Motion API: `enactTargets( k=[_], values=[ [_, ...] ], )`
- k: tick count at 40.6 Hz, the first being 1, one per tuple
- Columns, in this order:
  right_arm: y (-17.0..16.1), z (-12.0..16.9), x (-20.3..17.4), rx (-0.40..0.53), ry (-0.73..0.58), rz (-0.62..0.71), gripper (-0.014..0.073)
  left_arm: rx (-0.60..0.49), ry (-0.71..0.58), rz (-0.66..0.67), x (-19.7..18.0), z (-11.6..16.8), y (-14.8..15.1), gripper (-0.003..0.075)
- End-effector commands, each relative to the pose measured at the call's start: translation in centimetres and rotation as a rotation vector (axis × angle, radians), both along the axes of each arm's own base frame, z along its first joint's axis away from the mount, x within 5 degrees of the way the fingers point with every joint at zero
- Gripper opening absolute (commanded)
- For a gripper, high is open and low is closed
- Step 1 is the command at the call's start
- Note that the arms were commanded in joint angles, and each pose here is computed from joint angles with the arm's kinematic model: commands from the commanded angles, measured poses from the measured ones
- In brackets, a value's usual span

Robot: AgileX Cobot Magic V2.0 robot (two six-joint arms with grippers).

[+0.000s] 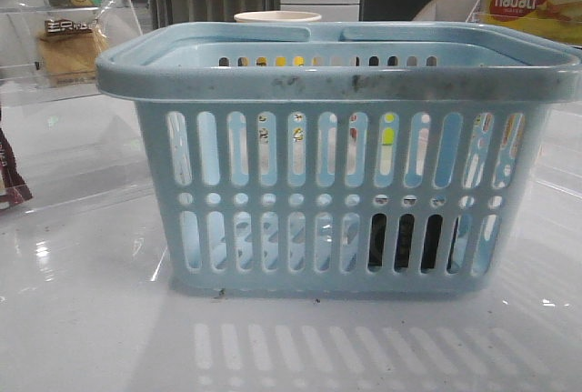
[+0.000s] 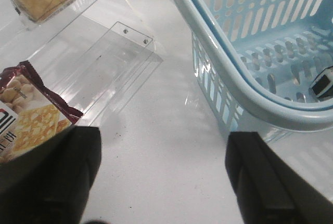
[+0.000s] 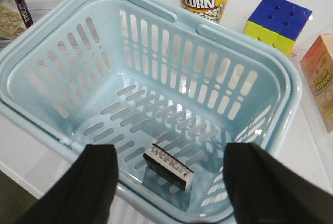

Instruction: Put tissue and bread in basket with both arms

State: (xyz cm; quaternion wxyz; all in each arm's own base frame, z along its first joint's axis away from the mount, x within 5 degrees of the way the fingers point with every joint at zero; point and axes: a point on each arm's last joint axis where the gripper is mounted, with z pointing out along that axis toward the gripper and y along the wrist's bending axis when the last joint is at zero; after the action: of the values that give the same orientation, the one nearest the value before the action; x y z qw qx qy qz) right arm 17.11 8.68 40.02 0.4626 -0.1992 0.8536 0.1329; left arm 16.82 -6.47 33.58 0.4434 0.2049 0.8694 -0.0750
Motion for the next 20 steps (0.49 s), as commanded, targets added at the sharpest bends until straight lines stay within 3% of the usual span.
enactTargets(
  k=[1, 20],
  values=[
    [-1.1, 0.9, -2.0, 0.025, -0.11, 0.001, 0.0538, -0.048, -0.092, 0.0, 0.2, 1.5, -0.2, 0.0549],
    [-3.8, -3.3, -7.9, 0.033, -0.128, 0.001, 0.0538, -0.048, -0.094, 0.0, 0.2, 1.6, -0.2, 0.0549]
  ],
)
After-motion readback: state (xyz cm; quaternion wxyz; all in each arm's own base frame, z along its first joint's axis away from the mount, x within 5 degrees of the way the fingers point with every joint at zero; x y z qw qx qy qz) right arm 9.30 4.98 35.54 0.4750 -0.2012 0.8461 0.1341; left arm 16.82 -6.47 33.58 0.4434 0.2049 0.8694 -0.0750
